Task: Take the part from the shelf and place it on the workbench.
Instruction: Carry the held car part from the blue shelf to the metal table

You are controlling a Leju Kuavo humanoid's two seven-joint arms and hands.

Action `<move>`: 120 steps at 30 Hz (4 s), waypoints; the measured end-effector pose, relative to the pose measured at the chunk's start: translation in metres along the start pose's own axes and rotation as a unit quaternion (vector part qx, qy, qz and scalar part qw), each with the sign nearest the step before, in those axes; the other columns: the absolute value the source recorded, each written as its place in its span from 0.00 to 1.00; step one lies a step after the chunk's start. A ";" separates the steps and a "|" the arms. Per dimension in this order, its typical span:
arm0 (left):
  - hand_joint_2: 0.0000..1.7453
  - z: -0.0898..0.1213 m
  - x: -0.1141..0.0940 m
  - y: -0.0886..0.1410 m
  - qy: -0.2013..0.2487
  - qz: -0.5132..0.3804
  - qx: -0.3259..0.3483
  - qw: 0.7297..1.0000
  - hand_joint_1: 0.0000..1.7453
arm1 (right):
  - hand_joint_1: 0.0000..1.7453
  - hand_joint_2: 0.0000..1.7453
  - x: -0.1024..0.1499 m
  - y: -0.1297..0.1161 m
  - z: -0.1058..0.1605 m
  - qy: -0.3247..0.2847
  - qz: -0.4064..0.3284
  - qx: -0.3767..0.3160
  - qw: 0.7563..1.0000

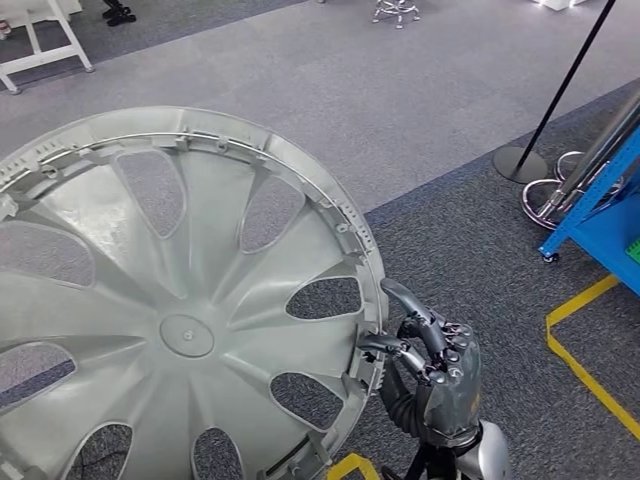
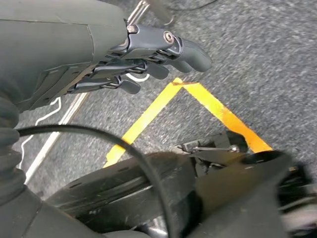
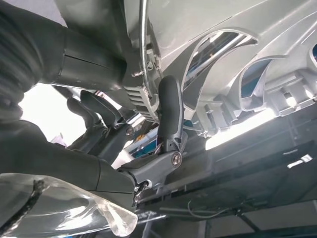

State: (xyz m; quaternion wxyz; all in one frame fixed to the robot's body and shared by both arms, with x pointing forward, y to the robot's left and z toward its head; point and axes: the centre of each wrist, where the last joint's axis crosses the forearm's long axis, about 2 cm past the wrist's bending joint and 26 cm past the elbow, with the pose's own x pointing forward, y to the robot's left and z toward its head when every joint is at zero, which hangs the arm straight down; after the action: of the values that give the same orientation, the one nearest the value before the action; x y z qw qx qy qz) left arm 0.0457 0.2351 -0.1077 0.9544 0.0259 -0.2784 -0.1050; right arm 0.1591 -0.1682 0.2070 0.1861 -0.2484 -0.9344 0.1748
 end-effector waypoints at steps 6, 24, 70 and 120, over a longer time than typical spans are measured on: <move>1.00 0.000 0.001 0.001 0.000 0.002 0.001 1.000 0.00 | 1.00 1.00 0.000 0.000 0.000 -0.001 0.000 0.000 1.000; 1.00 0.001 -0.001 0.000 0.002 0.001 0.000 1.000 0.00 | 1.00 1.00 -0.001 0.000 0.001 -0.001 0.002 0.000 1.000; 1.00 0.000 0.000 0.002 0.001 0.001 0.002 1.000 0.00 | 1.00 1.00 -0.001 -0.001 0.001 -0.001 0.003 0.001 1.000; 1.00 0.000 -0.001 0.001 0.002 0.003 0.001 1.000 0.00 | 1.00 1.00 -0.001 -0.001 0.002 -0.002 0.003 0.001 1.000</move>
State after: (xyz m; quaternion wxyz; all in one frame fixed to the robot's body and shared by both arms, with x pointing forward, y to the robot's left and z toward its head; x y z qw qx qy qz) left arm 0.0454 0.2365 -0.1079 0.9551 0.0264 -0.2771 -0.1016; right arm 0.1591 -0.1702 0.2054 0.1840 -0.2505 -0.9339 0.1764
